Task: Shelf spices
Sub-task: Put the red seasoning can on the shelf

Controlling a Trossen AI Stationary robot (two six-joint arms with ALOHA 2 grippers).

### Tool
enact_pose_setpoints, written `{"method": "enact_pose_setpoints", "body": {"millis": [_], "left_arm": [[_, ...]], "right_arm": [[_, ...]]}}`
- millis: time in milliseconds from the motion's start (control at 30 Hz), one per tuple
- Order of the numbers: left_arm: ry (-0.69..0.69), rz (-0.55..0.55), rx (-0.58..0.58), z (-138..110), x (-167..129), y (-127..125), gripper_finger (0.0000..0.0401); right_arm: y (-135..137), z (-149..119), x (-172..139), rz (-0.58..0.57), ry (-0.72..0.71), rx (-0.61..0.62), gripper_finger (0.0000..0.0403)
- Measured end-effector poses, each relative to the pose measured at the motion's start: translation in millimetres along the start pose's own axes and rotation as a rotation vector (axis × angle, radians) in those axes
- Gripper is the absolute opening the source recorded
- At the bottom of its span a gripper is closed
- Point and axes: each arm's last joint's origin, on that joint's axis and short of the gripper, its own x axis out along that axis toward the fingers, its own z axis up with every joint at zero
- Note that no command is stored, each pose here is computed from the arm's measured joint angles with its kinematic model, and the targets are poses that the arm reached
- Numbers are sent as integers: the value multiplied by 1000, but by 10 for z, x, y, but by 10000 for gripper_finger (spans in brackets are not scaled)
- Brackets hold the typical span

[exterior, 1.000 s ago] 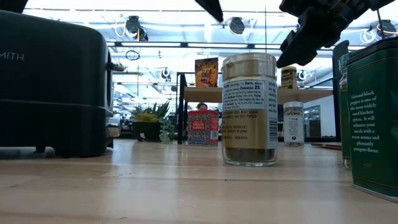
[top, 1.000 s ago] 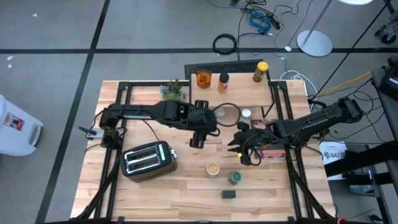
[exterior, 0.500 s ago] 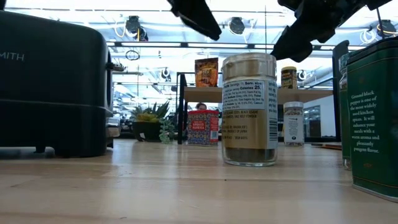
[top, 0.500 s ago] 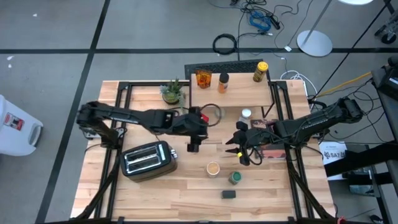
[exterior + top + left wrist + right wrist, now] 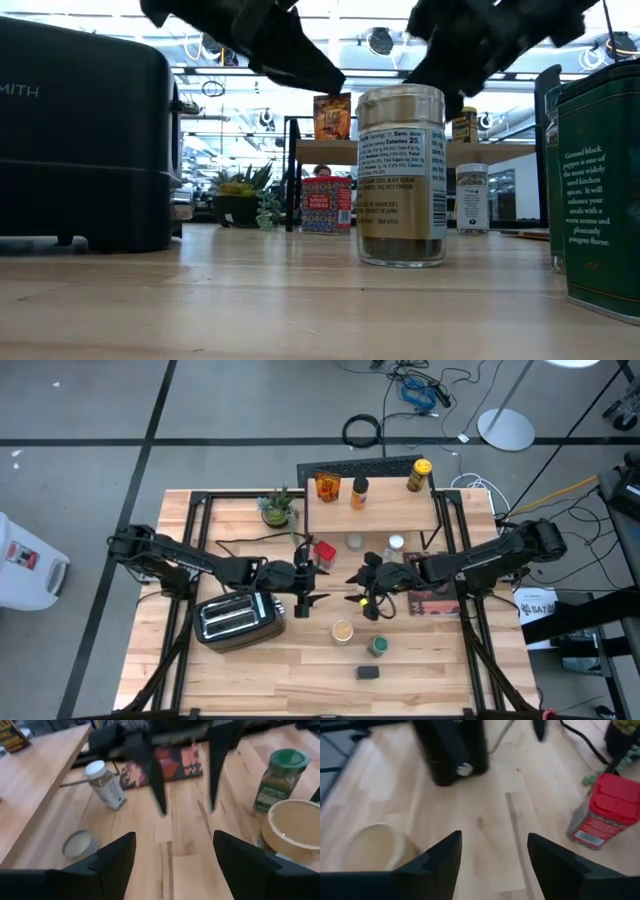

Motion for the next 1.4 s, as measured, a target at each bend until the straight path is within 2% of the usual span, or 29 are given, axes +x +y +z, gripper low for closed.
{"method": "enact_pose_setpoints", "body": {"millis": [200,533,1000,1233,1400], "left_arm": [[11,17,3,-225,5,-51,276],[16,38,-64,-520,-14,-83,276],[20,29,-66,-531,-21,-112,276],[13,16,-61,-519,-30,-156,276],[14,16,-60,-520,-31,-157,276]], "right_arm": [[-146,-70,229,-124,2,40,220],[-358,35,360,-171,-127,95,262],[-632,90,354,-243,-156,127,308],[-637,76,399,-239,-163,135,314],[-668,57,539,-248,-165,135,314]]}}
